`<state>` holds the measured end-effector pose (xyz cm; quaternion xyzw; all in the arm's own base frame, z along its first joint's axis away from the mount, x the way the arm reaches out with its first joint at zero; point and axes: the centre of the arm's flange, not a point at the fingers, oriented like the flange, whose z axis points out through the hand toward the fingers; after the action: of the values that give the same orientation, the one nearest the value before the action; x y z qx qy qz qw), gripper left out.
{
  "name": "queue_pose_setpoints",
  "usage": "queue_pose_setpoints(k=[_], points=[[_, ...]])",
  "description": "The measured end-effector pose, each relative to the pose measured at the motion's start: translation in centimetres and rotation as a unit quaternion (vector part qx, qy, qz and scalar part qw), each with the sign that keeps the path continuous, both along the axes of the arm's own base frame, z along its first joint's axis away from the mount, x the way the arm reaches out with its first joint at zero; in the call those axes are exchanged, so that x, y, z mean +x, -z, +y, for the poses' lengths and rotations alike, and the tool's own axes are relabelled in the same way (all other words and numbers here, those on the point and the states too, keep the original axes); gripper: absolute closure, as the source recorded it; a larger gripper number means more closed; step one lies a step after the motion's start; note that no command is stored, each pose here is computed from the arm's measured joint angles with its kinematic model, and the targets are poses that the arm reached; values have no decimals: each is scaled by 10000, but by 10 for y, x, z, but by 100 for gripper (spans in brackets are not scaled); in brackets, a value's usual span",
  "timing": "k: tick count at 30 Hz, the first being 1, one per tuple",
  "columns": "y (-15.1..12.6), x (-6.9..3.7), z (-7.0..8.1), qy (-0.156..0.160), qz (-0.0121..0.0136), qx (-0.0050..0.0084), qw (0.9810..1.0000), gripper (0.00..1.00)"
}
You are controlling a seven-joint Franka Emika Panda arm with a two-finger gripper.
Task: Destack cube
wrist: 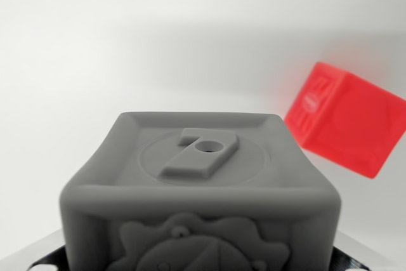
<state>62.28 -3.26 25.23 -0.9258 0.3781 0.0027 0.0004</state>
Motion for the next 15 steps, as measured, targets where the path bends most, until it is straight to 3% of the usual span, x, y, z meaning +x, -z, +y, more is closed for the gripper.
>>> queue_pose_setpoints(k=[15], points=[[1, -1, 27, -532, -2, 3, 9986, 100]])
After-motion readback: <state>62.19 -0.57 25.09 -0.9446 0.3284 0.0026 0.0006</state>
